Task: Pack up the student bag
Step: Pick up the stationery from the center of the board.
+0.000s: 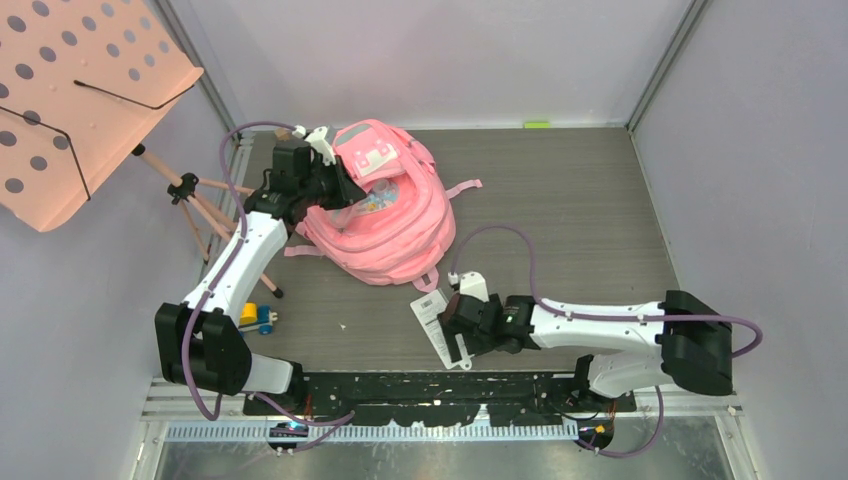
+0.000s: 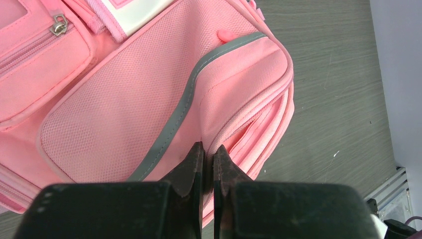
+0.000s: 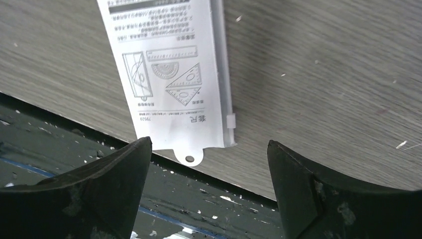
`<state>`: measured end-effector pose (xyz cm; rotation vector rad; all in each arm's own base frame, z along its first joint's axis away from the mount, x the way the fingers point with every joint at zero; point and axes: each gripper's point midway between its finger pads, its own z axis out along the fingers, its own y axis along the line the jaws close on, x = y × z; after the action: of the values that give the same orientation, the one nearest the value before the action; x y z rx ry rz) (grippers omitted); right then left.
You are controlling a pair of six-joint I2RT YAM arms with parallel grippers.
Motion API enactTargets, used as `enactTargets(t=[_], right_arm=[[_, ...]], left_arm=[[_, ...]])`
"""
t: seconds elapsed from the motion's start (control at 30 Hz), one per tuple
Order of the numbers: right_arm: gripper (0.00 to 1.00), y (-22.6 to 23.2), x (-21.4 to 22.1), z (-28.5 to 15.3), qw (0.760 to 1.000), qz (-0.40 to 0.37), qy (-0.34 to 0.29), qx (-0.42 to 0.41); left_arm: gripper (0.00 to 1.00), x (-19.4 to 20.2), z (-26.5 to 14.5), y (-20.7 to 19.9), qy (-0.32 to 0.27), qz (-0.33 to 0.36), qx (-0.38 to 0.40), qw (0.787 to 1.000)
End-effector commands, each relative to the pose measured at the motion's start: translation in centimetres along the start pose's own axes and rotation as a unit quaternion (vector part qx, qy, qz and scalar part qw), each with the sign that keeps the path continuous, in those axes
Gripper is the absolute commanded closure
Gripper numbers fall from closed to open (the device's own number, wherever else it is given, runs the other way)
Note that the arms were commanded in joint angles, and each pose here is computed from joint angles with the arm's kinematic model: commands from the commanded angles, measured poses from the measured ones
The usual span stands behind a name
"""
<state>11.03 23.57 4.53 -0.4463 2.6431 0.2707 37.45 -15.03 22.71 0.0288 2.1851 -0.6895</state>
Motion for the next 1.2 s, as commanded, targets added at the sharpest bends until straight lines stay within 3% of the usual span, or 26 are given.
enactTargets(t=[0.0, 0.3, 0.53, 0.6, 0.7, 0.97, 1.1, 1.17], right_arm=[[0.07, 2.6, -0.9, -0.4, 0.999, -0.036, -0.028, -0.013], [0.09, 5.5, -0.4, 1.7, 0.994, -0.102, -0.012, -0.020], [0.20, 4.2, 1.9, 3.4, 0.994, -0.108, 0.031, 0.013], [0.26, 3.3, 2.7, 3.8, 0.993, -0.106, 0.041, 0.026], [0.48, 2.1, 3.6, 4.3, 0.992, -0.103, 0.053, 0.051], [0.86, 2.6, 3.0, 4.2, 0.992, -0.099, 0.049, 0.054], [0.98, 3.6, 0.7, 2.1, 0.995, -0.091, 0.019, 0.038], [0.99, 3.8, -0.5, 0.8, 0.996, -0.087, -0.001, 0.034]], left_arm=[[1.00, -1.3, -0.5, -1.1, -0.018, 0.004, 0.018, 1.000], [1.00, -1.1, -0.2, -1.0, -0.013, 0.001, 0.019, 1.000], [1.00, -1.1, -0.3, -1.0, -0.015, 0.002, 0.019, 1.000], [1.00, -1.1, -0.3, -1.0, -0.014, 0.001, 0.020, 1.000], [1.00, -1.1, -0.3, -1.0, -0.015, 0.001, 0.021, 1.000], [1.00, -1.1, -0.2, -1.0, -0.014, 0.000, 0.020, 1.000], [1.00, -1.1, -0.2, -1.0, -0.014, 0.000, 0.020, 1.000], [1.00, -1.1, -0.3, -1.0, -0.014, 0.001, 0.021, 1.000]])
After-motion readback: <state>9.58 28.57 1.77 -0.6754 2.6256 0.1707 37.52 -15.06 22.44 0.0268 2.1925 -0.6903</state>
